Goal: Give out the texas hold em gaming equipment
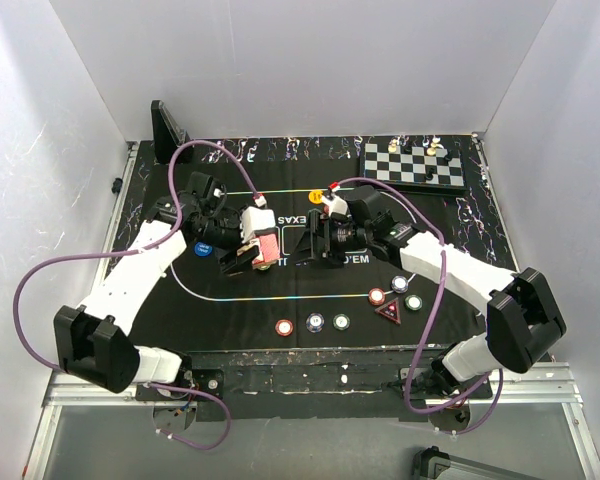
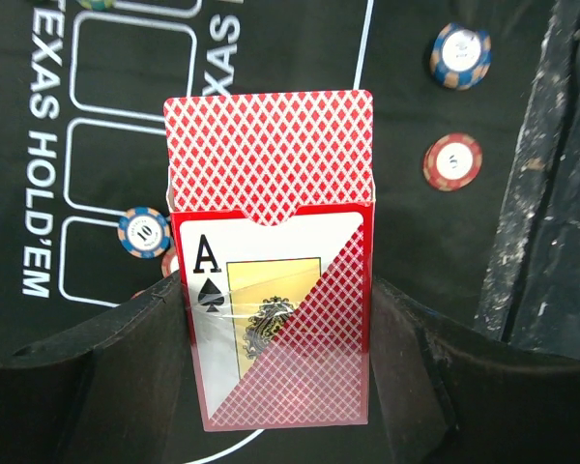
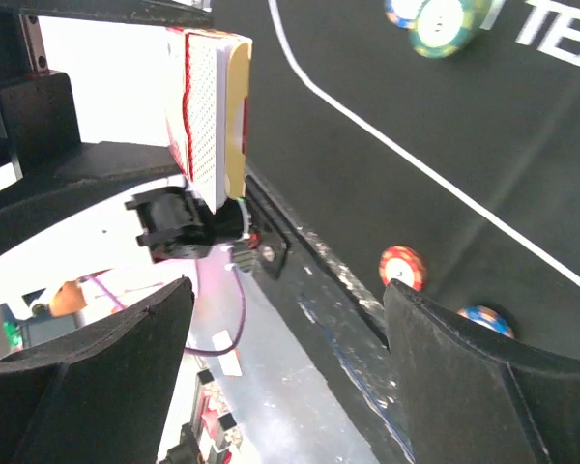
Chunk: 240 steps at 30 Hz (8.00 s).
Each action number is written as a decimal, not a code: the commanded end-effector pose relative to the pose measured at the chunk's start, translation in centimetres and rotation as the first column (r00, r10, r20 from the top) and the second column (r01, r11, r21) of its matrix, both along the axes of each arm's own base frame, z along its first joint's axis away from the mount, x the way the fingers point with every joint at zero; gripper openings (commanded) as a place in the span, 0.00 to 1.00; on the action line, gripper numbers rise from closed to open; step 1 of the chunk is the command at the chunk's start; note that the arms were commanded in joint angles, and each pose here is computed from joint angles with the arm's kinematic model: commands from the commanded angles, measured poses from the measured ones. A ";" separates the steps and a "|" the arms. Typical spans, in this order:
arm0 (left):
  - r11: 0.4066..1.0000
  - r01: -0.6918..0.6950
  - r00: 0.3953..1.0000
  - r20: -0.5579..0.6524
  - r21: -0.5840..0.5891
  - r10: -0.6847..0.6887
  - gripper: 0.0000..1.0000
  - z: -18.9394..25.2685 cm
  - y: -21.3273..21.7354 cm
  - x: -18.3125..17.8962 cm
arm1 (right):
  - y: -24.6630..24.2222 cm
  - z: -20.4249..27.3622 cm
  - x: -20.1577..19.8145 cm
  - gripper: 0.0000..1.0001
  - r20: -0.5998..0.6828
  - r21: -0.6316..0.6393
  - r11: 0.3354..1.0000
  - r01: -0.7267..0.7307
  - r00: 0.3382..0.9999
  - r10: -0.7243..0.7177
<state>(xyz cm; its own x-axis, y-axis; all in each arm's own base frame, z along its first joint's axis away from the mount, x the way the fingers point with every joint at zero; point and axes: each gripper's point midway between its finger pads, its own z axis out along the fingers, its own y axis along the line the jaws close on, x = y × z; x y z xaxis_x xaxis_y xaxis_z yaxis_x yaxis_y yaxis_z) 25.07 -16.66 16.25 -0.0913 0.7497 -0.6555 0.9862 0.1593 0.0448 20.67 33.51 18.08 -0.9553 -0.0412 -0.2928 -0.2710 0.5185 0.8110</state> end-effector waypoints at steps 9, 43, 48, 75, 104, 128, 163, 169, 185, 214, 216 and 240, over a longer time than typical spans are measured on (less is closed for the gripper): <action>0.996 -0.021 0.999 -0.036 -0.090 0.018 0.00 5.5 -2.0 -2.6 | 4.2 7.9 -0.9 0.88 0.094 0.305 0.949 -0.083 0.994 0.056; 0.990 -0.028 0.995 0.088 -0.140 0.041 0.55 9.7 -3.8 -3.7 | 6.6 7.7 -2.8 0.29 -0.064 0.392 0.917 -0.080 0.991 0.114; 0.983 -0.029 0.993 0.109 -0.179 0.049 0.98 10.0 -4.2 -3.7 | 6.3 7.6 -3.6 0.19 -0.081 0.417 0.906 -0.068 0.990 0.112; 0.969 0.085 0.988 0.147 -0.232 -0.051 0.98 6.2 -3.9 -6.9 | 7.3 10.8 -4.4 0.17 0.030 0.442 0.888 -0.127 0.991 0.127; 0.962 0.027 0.999 0.036 -0.272 -0.018 0.57 7.0 -2.8 -9.0 | 8.9 9.7 -4.9 0.44 0.000 0.393 0.911 -0.126 0.990 0.138; 0.973 -0.027 0.999 0.025 -0.229 0.033 0.52 5.7 -2.1 -8.5 | 6.6 7.6 -6.4 0.75 0.006 0.293 0.942 -0.162 0.986 0.167; 0.971 0.001 1.000 0.017 -0.237 0.003 0.41 6.2 -2.5 -8.5 | 4.8 5.7 -5.2 0.47 -0.048 0.275 0.956 -0.103 0.991 0.121; 0.968 -0.003 1.000 0.018 -0.249 0.008 0.40 6.5 -2.5 -8.6 | 4.3 5.6 -4.8 0.46 -0.052 0.272 0.959 -0.085 0.993 0.102; 0.962 -0.013 1.000 0.005 -0.274 0.015 0.41 6.5 -2.8 -8.8 | 2.6 5.9 -4.1 0.53 -0.033 0.261 0.964 -0.047 0.998 0.057; 0.965 -0.005 0.999 0.048 -0.263 0.018 0.92 6.6 -3.1 -7.4 | 7.8 8.6 -5.4 0.27 -0.063 0.412 0.904 -0.117 0.986 0.156; 0.965 -0.001 0.999 0.052 -0.264 0.015 0.98 6.6 -3.1 -7.4 | 7.8 8.4 -5.4 0.24 -0.069 0.409 0.906 -0.112 0.986 0.153; 0.973 0.028 0.998 0.063 -0.229 -0.013 0.47 6.1 -3.4 -7.5 | 8.2 8.3 -5.0 0.22 -0.075 0.405 0.909 -0.098 0.987 0.140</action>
<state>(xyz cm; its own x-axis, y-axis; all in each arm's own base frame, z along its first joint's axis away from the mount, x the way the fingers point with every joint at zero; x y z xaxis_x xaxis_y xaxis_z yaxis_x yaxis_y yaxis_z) 17.49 -19.82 21.00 -0.0795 0.5950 -0.7998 0.9860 0.1651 0.0249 15.20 40.93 22.86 -0.9877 -0.0754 -0.1367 -0.1498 0.2117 0.9658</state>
